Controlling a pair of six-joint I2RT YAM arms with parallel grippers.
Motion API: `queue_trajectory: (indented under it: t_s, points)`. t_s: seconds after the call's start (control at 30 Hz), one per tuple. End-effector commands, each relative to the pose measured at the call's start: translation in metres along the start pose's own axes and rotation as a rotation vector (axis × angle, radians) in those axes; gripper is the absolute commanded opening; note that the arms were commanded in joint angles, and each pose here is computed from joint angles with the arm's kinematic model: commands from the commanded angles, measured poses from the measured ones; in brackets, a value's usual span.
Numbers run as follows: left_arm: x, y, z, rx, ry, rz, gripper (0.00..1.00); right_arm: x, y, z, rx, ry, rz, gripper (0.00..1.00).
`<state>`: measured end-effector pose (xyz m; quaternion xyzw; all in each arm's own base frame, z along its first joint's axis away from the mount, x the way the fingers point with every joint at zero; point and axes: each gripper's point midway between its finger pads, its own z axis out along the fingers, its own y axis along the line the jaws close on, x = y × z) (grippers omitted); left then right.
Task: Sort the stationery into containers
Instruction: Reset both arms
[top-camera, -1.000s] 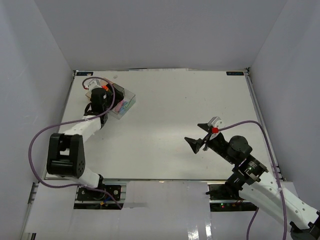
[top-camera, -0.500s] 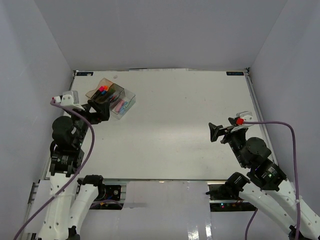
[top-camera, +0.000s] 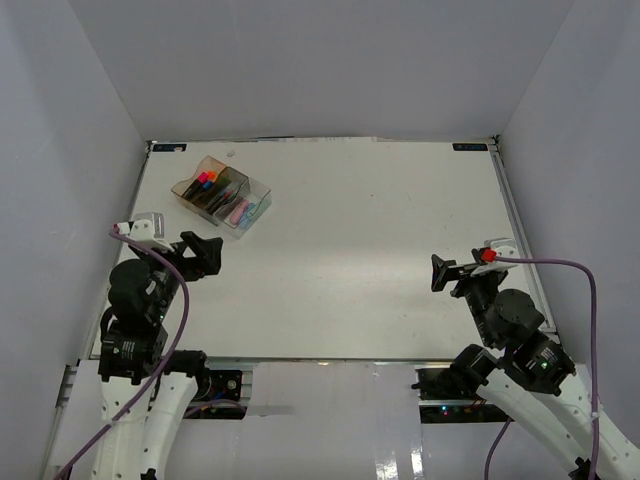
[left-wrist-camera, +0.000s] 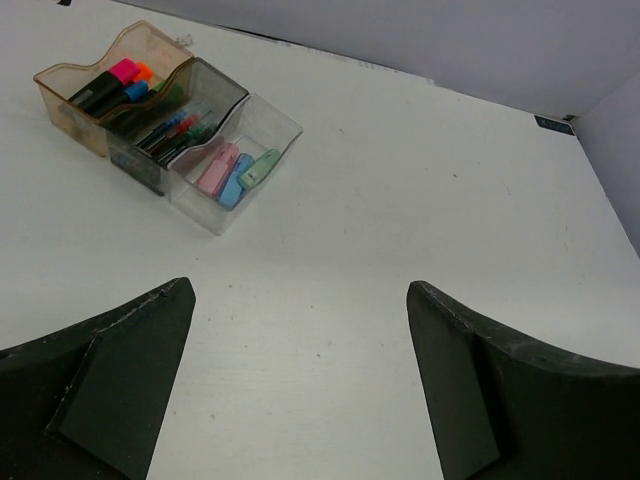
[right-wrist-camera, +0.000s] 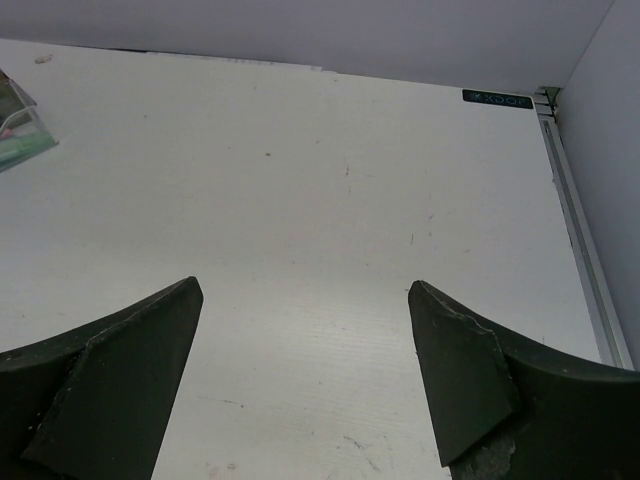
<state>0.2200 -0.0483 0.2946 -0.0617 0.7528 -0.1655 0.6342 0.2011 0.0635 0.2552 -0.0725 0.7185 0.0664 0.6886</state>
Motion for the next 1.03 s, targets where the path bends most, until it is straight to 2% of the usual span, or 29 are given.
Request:
queue_trajectory:
  t_s: [0.0, 0.07, 0.23, 0.33, 1.0]
  points:
    - [0.01, 0.007, 0.001, -0.032, 0.009, -0.03, 0.98, -0.005, -0.004, -0.001, 0.021, -0.035, 0.04, 0.9]
    - [0.015, 0.009, 0.002, -0.038, 0.002, -0.039, 0.98, -0.005, -0.004, -0.001, 0.021, -0.042, 0.044, 0.9]
    - [0.06, 0.017, 0.016, -0.032, 0.052, -0.087, 0.98, -0.003, -0.003, 0.0, 0.021, -0.039, 0.036, 0.9]
    - [0.053, 0.01, 0.015, 0.005, 0.039, -0.062, 0.98, -0.003, -0.004, 0.0, 0.022, -0.041, 0.037, 0.9]
    - [0.064, 0.016, 0.021, -0.02, 0.064, -0.072, 0.98, -0.004, 0.001, 0.001, -0.002, -0.047, 0.021, 0.9]
